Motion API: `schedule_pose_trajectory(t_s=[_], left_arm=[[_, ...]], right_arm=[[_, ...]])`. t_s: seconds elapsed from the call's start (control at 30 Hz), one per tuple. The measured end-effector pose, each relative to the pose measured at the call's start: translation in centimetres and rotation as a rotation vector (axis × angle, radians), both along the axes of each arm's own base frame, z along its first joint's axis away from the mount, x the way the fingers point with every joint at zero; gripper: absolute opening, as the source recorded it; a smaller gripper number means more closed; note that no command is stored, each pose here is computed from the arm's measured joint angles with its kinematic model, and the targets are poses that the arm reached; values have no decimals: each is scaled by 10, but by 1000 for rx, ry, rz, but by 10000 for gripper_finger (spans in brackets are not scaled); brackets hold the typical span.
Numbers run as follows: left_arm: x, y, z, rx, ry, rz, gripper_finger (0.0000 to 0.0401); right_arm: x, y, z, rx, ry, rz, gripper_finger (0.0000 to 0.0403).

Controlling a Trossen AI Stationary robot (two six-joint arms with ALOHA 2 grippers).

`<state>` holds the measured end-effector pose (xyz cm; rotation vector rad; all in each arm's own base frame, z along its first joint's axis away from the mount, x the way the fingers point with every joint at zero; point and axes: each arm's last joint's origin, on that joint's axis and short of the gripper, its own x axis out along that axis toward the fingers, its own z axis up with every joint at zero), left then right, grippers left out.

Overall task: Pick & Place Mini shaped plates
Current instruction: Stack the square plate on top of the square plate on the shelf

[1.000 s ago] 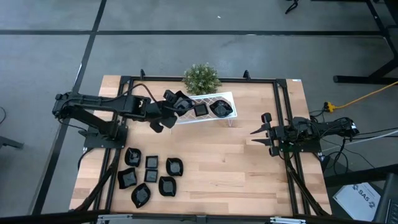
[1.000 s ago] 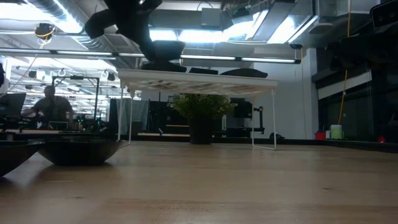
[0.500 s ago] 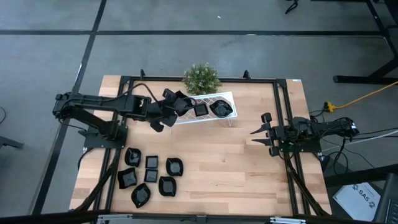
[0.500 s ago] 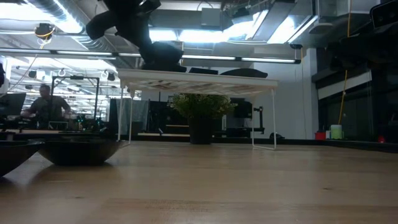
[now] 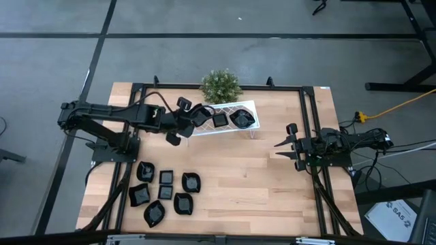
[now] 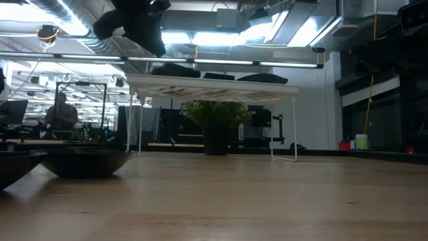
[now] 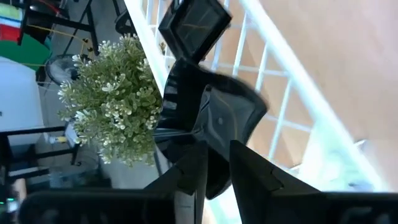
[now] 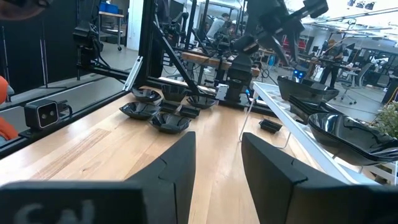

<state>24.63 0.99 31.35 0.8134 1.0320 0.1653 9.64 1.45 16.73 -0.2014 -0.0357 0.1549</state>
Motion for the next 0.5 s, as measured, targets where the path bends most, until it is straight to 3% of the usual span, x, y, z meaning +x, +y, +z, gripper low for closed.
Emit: schedule_pose_trajectory(t_s=[0.23,0.5], left_arm=[[-6,-23,1,-138,-101,96,59],[-30,-56,-9,-292,-42,268,59]], right_arm=[[0,0,0,0,0,0,129],[0,0,0,0,0,0,129]])
